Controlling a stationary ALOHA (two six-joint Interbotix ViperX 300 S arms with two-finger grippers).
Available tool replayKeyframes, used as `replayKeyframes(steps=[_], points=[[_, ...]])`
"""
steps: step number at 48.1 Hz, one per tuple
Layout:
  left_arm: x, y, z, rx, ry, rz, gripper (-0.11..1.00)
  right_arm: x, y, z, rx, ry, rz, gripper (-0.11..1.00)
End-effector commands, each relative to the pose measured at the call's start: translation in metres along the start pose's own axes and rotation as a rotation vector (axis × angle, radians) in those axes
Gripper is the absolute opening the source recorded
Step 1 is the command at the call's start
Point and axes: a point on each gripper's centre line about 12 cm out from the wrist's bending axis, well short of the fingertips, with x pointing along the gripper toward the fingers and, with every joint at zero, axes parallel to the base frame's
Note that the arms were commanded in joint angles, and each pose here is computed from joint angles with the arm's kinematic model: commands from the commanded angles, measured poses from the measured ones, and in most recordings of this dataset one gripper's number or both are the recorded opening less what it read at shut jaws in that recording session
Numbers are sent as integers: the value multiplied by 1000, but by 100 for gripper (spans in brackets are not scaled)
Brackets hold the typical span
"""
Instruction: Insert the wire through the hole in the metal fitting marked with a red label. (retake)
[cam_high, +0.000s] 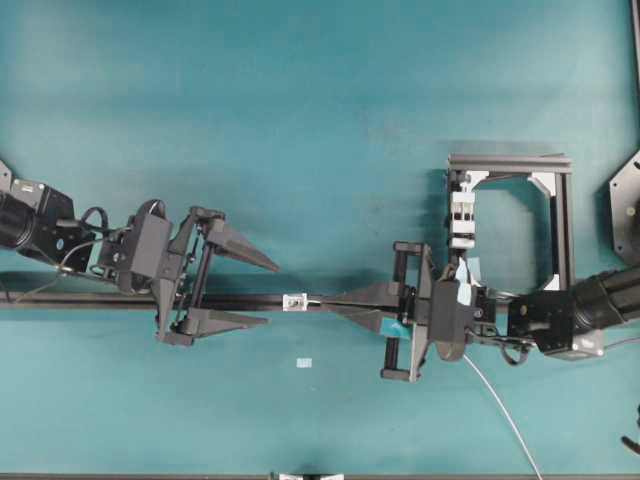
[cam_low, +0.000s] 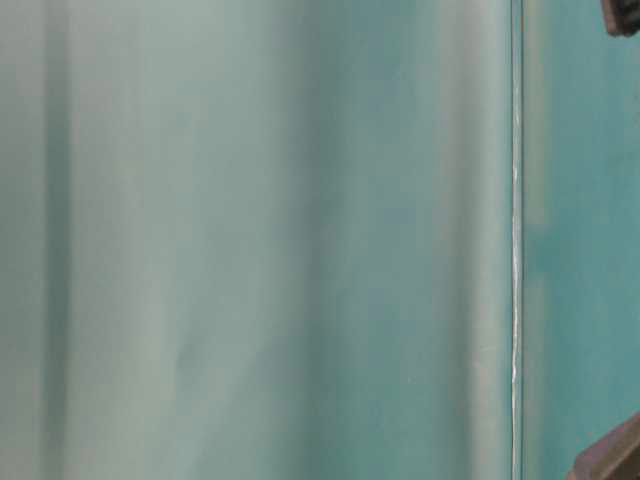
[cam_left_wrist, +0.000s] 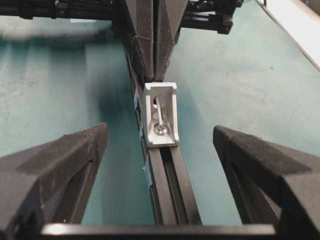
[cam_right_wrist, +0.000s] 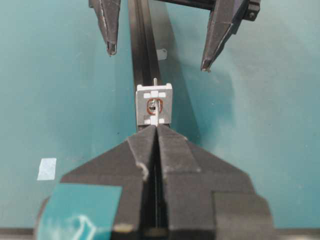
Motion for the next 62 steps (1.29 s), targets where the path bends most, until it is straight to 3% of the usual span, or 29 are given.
replayKeyframes(steps=[1,62], points=[[3,-2,6,-2,-19,-7,57,3,1,4,9,-1,1,2],[5,-2,7,-5,-10,-6,57,14,-2,9,8,-1,12,2]])
